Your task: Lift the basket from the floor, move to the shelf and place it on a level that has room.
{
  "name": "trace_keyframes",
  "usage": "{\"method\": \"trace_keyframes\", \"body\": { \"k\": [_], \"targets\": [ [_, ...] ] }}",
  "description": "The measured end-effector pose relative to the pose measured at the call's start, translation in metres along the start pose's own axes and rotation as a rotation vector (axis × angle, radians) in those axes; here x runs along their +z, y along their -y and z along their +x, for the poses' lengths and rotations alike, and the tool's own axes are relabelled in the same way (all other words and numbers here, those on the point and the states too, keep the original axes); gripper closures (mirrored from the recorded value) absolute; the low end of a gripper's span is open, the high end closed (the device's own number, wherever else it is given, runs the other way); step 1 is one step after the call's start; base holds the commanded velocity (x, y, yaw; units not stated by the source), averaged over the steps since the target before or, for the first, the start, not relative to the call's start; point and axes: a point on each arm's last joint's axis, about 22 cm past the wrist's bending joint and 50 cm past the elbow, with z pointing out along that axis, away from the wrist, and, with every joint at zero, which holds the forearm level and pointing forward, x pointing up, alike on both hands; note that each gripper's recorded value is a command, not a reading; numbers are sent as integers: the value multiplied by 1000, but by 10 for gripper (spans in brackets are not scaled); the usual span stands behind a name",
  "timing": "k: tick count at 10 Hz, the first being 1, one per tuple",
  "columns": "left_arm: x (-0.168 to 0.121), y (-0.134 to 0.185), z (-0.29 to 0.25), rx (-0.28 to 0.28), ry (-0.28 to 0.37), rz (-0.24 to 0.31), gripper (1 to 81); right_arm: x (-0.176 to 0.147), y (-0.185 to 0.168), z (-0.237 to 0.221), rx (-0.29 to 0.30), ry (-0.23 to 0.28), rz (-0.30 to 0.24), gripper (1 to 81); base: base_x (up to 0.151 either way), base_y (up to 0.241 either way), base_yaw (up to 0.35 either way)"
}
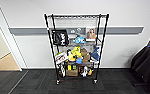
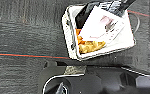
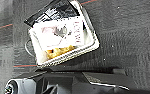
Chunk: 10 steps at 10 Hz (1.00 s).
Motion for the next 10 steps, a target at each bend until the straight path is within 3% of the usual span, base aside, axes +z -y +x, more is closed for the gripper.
{"method": "trace_keyframes", "body": {
  "k": [3,7,10],
  "targets": [
    [30,12,-5,-15,42,7,10,27,-12,28,14,12,-7,10,0,0,0],
    [71,30,-23,-50,107,18,10,69,-32,28,39,80,-21,10,0,0,0],
    [98,34,-16,-78,120,15,10,93,-48,38,51,94,-33,10,0,0,0]
  ]
}}
